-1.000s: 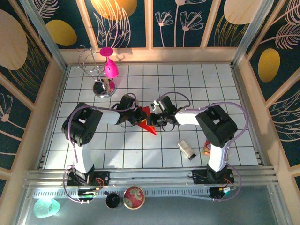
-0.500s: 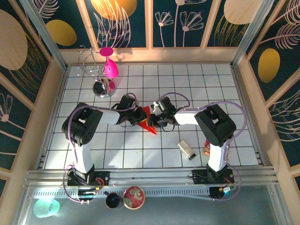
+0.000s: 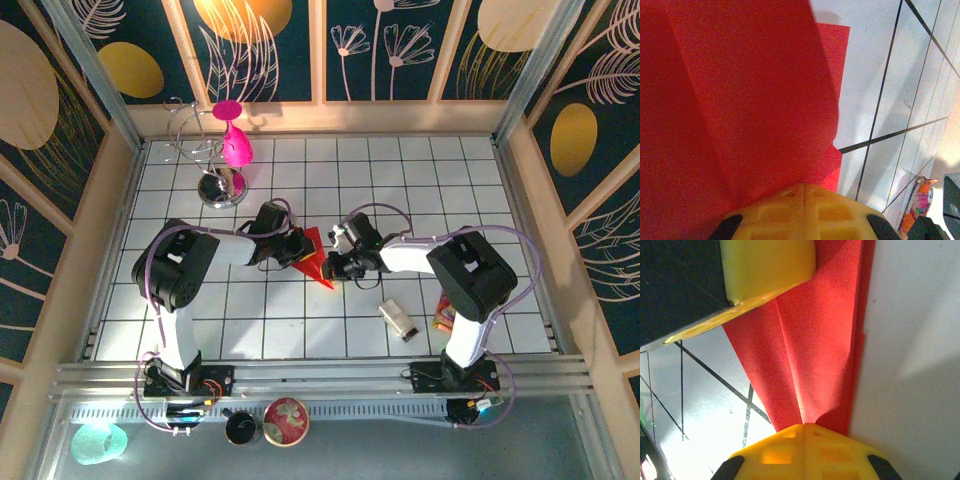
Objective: Fold a paper plane with a square sheet of paper (pick it up from the middle)
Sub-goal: Fourth fold the wing at the center of the table.
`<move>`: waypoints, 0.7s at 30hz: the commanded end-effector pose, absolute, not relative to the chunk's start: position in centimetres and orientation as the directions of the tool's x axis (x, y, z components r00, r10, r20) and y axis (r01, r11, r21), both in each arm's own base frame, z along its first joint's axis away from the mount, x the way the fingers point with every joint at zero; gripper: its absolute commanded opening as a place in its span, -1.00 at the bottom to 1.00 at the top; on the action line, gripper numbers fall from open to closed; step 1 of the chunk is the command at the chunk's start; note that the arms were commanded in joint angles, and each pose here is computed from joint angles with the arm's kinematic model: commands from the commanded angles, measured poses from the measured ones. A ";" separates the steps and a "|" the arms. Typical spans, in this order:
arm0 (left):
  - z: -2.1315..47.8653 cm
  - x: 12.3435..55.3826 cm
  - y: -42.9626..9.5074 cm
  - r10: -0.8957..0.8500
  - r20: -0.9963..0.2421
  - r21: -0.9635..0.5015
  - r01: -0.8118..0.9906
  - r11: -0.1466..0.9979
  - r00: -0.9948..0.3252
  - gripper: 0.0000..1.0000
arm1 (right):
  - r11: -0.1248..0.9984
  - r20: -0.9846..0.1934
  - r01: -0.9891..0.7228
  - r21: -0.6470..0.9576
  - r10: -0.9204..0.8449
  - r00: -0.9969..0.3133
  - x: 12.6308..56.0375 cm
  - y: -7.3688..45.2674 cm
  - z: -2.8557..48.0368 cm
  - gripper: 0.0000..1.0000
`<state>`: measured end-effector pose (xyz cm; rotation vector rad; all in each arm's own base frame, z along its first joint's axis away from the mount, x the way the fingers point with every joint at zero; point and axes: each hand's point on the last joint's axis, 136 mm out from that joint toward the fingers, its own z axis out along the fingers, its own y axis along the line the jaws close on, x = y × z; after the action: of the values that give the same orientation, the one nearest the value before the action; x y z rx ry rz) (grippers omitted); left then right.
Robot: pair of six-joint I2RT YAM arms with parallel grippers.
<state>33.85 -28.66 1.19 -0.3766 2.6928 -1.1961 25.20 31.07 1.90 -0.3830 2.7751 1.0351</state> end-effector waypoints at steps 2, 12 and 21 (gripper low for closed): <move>-3.7 31.8 -25.9 -0.323 -0.004 -0.611 -0.253 0.750 -0.947 -0.90 | 0.770 -0.143 -0.255 0.585 -0.211 -0.967 23.3 29.6 -0.1 -0.90; -3.5 32.0 -26.0 -0.324 -0.005 -0.612 -0.253 0.749 -0.946 -0.90 | 0.770 -0.161 -0.273 0.576 -0.221 -0.962 22.2 28.6 1.1 -0.90; -3.5 32.0 -25.9 -0.324 -0.004 -0.610 -0.254 0.750 -0.946 -0.90 | 0.781 -0.155 -0.276 0.560 -0.228 -0.961 21.9 28.4 0.4 -0.89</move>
<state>33.84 -28.65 1.19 -0.3742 2.6929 -1.1954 23.82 29.74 1.74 -0.3868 2.8012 1.0042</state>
